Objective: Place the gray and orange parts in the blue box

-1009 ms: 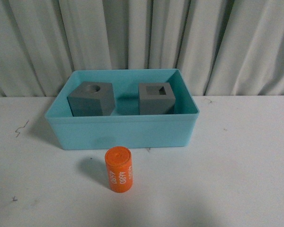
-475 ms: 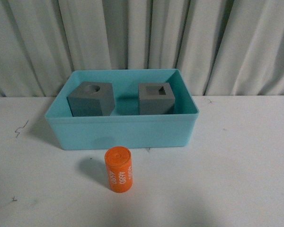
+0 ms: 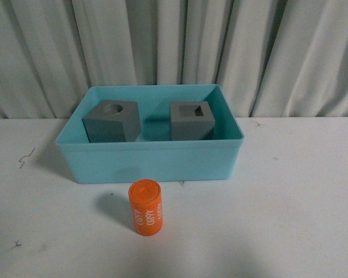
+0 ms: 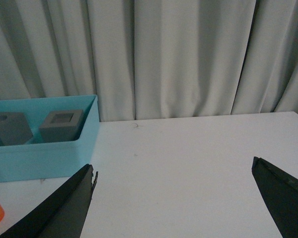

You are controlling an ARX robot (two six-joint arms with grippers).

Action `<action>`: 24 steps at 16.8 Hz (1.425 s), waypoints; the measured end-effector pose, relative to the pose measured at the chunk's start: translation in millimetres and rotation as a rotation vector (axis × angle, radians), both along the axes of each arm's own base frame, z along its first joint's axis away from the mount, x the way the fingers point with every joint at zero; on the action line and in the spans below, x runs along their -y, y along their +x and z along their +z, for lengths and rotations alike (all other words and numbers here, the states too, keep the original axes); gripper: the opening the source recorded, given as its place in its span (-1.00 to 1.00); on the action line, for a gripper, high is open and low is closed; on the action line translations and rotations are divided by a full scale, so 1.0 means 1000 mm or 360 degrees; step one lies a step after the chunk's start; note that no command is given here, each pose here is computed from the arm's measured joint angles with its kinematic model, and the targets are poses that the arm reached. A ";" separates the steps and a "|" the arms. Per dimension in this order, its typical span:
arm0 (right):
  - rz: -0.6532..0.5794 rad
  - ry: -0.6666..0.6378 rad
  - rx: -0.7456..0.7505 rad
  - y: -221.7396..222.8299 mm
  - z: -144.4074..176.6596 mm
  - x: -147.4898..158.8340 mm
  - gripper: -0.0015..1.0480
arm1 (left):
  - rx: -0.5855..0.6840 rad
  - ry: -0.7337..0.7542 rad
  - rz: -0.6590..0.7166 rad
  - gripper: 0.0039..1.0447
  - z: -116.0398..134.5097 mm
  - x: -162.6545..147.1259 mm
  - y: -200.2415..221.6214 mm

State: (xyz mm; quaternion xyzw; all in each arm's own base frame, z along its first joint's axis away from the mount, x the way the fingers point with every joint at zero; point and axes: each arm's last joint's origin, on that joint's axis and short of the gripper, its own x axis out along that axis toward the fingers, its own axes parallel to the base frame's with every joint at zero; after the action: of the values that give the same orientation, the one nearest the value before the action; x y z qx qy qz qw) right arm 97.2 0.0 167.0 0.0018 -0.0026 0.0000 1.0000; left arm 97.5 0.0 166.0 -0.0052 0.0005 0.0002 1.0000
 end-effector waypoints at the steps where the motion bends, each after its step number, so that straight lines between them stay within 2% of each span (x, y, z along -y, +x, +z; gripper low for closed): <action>1: 0.0000 0.0000 0.0000 0.000 0.000 0.000 0.87 | 0.0000 0.0000 0.0000 -0.60 0.000 0.000 0.000; 3: -0.0001 0.0000 -0.0001 0.000 0.000 0.000 0.87 | 0.0000 0.0000 0.0000 -0.25 0.000 0.000 0.000; 4: 0.0000 0.0000 0.0000 0.000 0.000 0.000 0.87 | 0.0000 0.0000 0.0000 0.03 0.000 0.000 0.000; 5: 0.0000 0.0000 -0.0001 0.000 0.000 0.000 0.87 | 0.0000 0.0000 0.0000 0.20 0.000 0.000 0.000; 7: -0.0001 0.0000 0.0000 0.000 0.000 0.000 0.87 | 0.0000 0.0000 0.0000 0.34 0.000 0.000 0.000; 9: -0.0009 0.0002 -0.0027 0.000 -0.001 0.000 0.87 | 0.0000 0.0000 0.0000 0.79 0.000 0.000 0.000; 10: -0.0098 0.0063 -0.0402 0.001 -0.002 0.002 0.87 | -0.0001 0.0002 0.0001 0.91 0.000 0.000 0.000; 11: -0.0179 0.0129 -0.0671 0.012 0.005 0.010 0.87 | 0.0001 0.0001 -0.0005 0.86 0.000 0.000 0.000; 12: -0.0214 0.0164 -0.0680 0.027 0.015 0.021 0.87 | 0.0000 0.0001 0.0000 0.88 0.000 0.000 0.000; 13: -0.0140 0.0144 -0.0624 0.042 0.031 0.029 0.87 | -0.0001 0.0001 -0.0001 0.88 0.000 0.000 0.000; 15: 0.0199 0.0003 -0.0584 0.081 0.058 0.036 0.87 | 0.0001 0.0001 0.0000 0.88 0.000 0.000 0.000; 17: 0.0557 -0.0021 -0.0731 0.112 0.054 0.032 0.87 | 0.0000 0.0001 -0.0001 0.88 0.000 0.000 0.000; 18: 0.0696 -0.0047 -0.0755 0.131 0.054 0.025 0.87 | 0.0001 0.0001 0.0000 0.88 0.000 0.000 0.000; 20: 0.0846 -0.0108 -0.0823 0.161 0.054 0.007 0.87 | 0.0000 0.0001 -0.0001 0.88 0.000 0.000 0.000; 22: 0.0985 -0.0187 -0.0977 0.178 0.036 -0.024 0.87 | 0.0000 0.0001 -0.0001 0.88 0.000 0.000 0.000; 24: 0.1203 -0.0274 -0.1027 0.185 0.025 -0.065 0.87 | 0.0000 0.0001 -0.0001 0.88 0.000 0.000 0.000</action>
State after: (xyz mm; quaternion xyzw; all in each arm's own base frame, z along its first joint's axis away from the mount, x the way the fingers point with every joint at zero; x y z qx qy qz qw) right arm 282.0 65.4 191.9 -0.0799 0.3074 0.3617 0.8765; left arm 97.5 0.0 166.0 -0.0049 0.0005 0.0000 1.0000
